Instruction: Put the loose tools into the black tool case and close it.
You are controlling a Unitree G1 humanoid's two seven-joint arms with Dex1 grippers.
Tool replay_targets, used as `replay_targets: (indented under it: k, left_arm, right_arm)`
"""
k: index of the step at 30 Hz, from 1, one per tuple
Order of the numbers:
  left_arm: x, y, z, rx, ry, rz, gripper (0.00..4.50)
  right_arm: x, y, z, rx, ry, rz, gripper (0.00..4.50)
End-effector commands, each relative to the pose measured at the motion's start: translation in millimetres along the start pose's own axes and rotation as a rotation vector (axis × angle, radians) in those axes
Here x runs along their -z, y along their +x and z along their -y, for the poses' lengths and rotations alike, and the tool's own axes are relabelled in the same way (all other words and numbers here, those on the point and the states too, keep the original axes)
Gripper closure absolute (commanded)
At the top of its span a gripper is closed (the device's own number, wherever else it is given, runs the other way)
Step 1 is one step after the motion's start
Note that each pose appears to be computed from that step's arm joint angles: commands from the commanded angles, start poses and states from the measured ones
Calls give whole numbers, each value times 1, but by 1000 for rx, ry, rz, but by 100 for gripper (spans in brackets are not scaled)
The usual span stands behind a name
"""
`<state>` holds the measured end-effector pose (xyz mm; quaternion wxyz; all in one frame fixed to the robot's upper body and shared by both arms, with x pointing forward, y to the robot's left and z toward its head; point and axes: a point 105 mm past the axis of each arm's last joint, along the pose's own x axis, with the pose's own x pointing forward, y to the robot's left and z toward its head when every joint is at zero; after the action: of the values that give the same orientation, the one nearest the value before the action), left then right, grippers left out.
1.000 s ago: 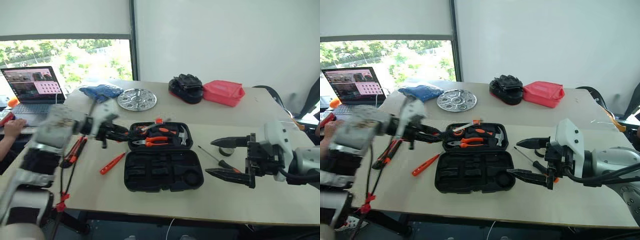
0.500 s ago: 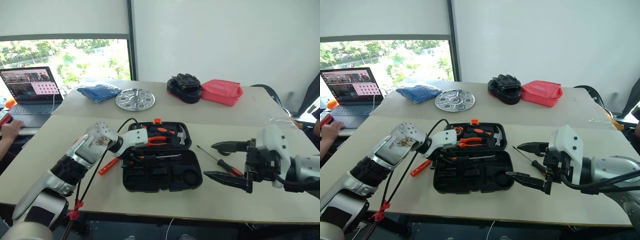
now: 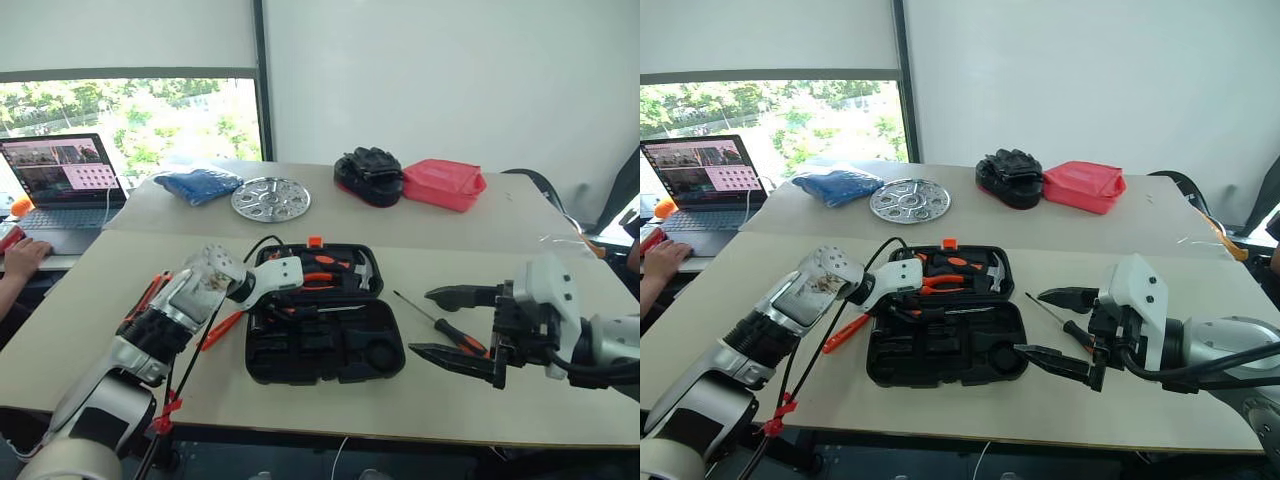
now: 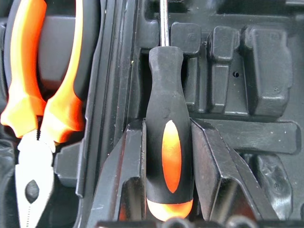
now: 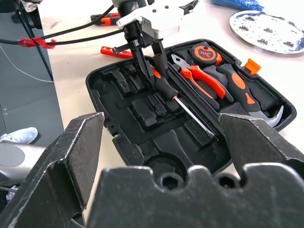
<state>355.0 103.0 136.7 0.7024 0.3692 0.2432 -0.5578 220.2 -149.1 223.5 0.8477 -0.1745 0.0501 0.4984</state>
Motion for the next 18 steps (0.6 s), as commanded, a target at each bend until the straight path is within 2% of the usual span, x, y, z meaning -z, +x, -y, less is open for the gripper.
replay_targets:
  k: [1, 7, 8, 10, 11, 13, 18]
  left_arm:
    - [-12, -12, -10, -35, 70, 5, 227]
    - [-34, -35, -12, -4, 64, 79, 6]
    - [-41, -40, -10, 19, 62, 105, 40]
    - [-54, -50, -7, 51, 98, 149, 47]
    - [-60, -53, -7, 54, 120, 161, 104]
    - [-65, -53, -9, 48, 136, 167, 177]
    - [-45, -32, -7, 40, 245, 84, 357]
  right_arm:
    - [-9, -3, -1, 24, -43, 27, 0]
    - [-9, -2, -1, 29, -38, 31, 0]
    - [-8, -2, 0, 31, -37, 31, 0]
    - [-7, -3, 0, 34, -34, 30, 0]
    - [-6, -3, 1, 35, -32, 30, 0]
    - [-5, -2, 1, 36, -31, 27, 0]
    - [0, -3, 3, 56, -37, -1, 0]
